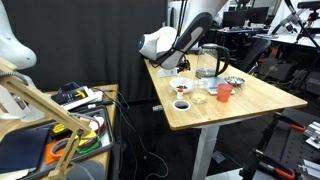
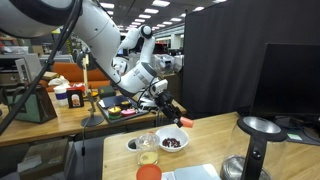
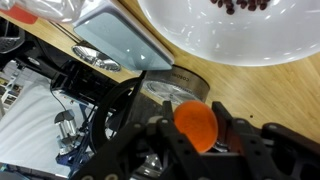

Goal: Pour the contents in the orange cup into the white bowl

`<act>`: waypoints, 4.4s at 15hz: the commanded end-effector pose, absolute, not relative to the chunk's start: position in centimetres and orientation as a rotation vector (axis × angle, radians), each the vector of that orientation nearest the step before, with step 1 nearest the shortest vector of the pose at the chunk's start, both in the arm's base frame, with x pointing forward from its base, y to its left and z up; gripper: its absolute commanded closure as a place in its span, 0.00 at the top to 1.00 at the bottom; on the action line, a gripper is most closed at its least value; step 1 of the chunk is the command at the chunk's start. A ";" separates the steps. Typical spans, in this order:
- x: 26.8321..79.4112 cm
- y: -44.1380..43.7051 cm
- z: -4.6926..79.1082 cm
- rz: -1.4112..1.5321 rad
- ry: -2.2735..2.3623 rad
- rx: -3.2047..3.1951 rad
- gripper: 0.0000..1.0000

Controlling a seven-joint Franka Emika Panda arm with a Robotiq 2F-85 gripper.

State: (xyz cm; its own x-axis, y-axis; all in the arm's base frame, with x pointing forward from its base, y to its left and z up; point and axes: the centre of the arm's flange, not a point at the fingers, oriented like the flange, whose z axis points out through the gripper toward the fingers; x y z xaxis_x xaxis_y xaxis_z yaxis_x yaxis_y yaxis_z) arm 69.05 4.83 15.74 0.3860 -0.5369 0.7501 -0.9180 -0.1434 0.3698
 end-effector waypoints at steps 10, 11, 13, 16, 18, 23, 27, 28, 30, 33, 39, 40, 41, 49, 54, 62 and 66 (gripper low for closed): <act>65.6 7.1 14.1 0.813 -1.243 1.703 0.17; 65.4 7.1 14.0 0.820 -1.243 1.701 0.17; 65.1 7.3 13.7 0.831 -1.238 1.694 0.17; 64.7 7.4 13.6 0.844 -1.231 1.680 0.17; 64.5 7.5 13.6 0.852 -1.223 1.670 0.17; 64.4 7.8 14.2 0.868 -1.207 1.668 0.17; 64.3 7.6 14.2 0.868 -1.201 1.663 0.17; 64.3 7.5 14.2 0.875 -1.198 1.663 0.17; 64.4 7.1 14.2 0.892 -1.191 1.656 0.17; 64.6 6.6 14.2 0.902 -1.188 1.651 0.17; 64.4 6.6 13.9 0.885 -1.185 1.672 0.17; 64.4 6.7 13.9 0.882 -1.184 1.689 0.17; 64.4 6.7 14.0 0.874 -1.192 1.699 0.17; 65.0 6.3 16.0 0.856 -1.284 1.786 0.17; 65.0 6.0 15.2 0.779 -1.323 1.875 0.17; 65.8 3.4 17.7 0.750 -1.400 1.997 0.17; 65.2 4.1 20.3 0.734 -1.373 2.142 0.17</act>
